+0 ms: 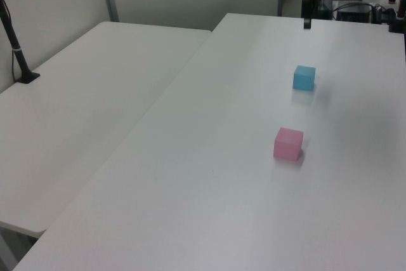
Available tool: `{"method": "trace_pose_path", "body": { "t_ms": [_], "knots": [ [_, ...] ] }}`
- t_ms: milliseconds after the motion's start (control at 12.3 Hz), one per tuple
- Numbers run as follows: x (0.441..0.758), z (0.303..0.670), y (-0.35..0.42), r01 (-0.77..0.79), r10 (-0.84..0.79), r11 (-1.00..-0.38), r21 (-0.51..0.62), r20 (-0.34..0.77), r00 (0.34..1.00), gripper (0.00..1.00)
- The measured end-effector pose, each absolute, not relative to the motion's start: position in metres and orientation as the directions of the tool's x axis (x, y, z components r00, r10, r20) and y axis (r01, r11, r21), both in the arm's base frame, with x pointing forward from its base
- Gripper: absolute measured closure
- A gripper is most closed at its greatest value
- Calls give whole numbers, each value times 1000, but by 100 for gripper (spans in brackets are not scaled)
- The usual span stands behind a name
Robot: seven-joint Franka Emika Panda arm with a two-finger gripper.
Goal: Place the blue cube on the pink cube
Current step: 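Move the open gripper down over the light-blue cube, then close the gripper around the light-blue cube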
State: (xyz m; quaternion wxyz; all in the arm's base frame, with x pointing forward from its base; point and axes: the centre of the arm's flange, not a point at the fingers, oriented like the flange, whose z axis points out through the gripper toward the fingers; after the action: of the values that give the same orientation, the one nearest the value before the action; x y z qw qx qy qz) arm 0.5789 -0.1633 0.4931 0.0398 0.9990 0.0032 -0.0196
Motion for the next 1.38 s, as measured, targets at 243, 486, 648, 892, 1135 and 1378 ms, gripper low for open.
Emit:
{"method": "trace_pose_path", "body": {
  "t_ms": [243,486,648,892,1135,1378],
  "knots": [
    [578,400,-159,39,35,-995,89,-42,998,0],
    [575,349,-154,53,50,-995,85,-46,998,0],
    [574,338,-153,57,53,-995,82,-54,997,0],
    [574,329,-151,61,57,-995,79,-63,996,0],
    [578,322,-152,63,60,-994,84,-45,997,4],
    [578,323,-152,63,60,-994,85,-43,997,39]
  ]
}}
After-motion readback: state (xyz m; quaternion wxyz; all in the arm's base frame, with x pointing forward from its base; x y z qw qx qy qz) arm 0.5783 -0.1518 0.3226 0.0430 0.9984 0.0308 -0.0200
